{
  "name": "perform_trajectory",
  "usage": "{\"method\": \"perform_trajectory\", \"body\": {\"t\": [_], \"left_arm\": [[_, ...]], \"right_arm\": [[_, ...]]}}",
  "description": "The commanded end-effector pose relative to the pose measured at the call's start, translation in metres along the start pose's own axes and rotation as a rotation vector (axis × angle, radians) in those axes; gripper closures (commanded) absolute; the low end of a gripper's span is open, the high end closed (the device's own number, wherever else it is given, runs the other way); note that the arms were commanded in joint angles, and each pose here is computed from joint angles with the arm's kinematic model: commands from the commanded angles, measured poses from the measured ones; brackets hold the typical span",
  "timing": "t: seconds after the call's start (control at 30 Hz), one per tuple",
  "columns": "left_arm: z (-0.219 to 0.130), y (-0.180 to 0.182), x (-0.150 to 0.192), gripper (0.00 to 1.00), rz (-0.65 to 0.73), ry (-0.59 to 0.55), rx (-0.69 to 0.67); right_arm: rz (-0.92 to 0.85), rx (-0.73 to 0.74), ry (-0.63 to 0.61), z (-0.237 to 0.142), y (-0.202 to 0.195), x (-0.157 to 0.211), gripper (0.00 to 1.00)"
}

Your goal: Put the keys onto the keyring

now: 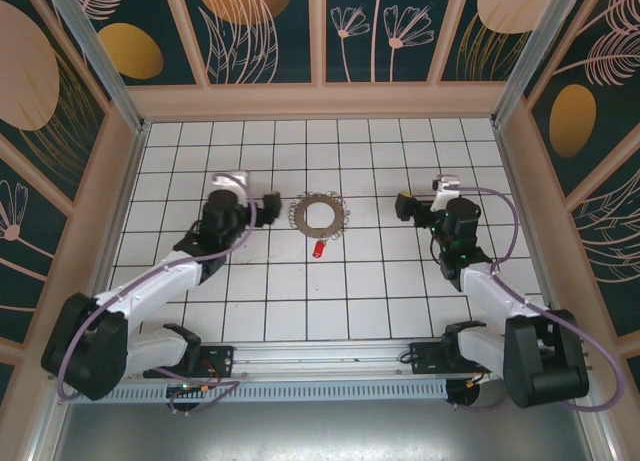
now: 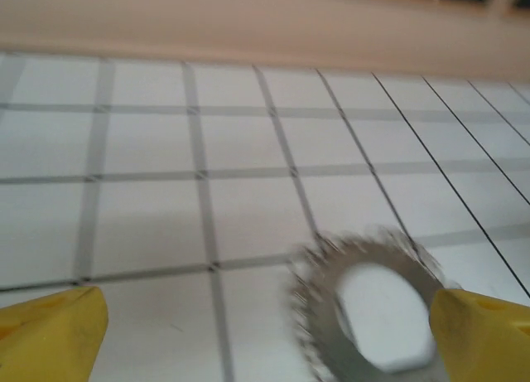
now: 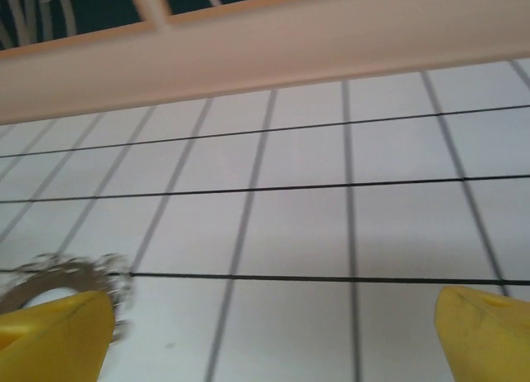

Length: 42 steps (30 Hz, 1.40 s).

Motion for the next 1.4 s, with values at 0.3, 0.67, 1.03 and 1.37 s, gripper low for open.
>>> {"method": "perform_trajectory", "body": {"t": [0.3,0.67,1.03,1.37], "left_arm": [[-0.04,0.115,-0.045,0.01,-0.096,-0.367,-0.408],[-0.039,0.162,-0.015,0.01,0.009,-0.361,-0.608],[-0.015,0.178,0.003,0.01,0.051,-0.372,-0.417],[-0.011,0.174,0.005,0.01,0.078,-0.357,-0.39]], "right_arm": [[-0.126,0.043,-0.275,0.008,-0.045,-0.028,0.01],[-0.082,0.128,-0.232,-0.002,-0.061,0.009,0.01],[0.006,0.262,-0.241,0.0,-0.09,0.026,0.01],[-0.028,0.256,-0.219,0.007,-0.084,0.026,0.01]]}}
Point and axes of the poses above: each hand's point on the last joint's axis, 136 mm out from that joint toward the fingers, its own z axis out along the fingers, its own y axis along the line the jaws close on, x = y × z, the point moved 2 cm from there along -z, back along the fingers, and after that the axes turned 4 degrees about -z, right-handed, at the moved point
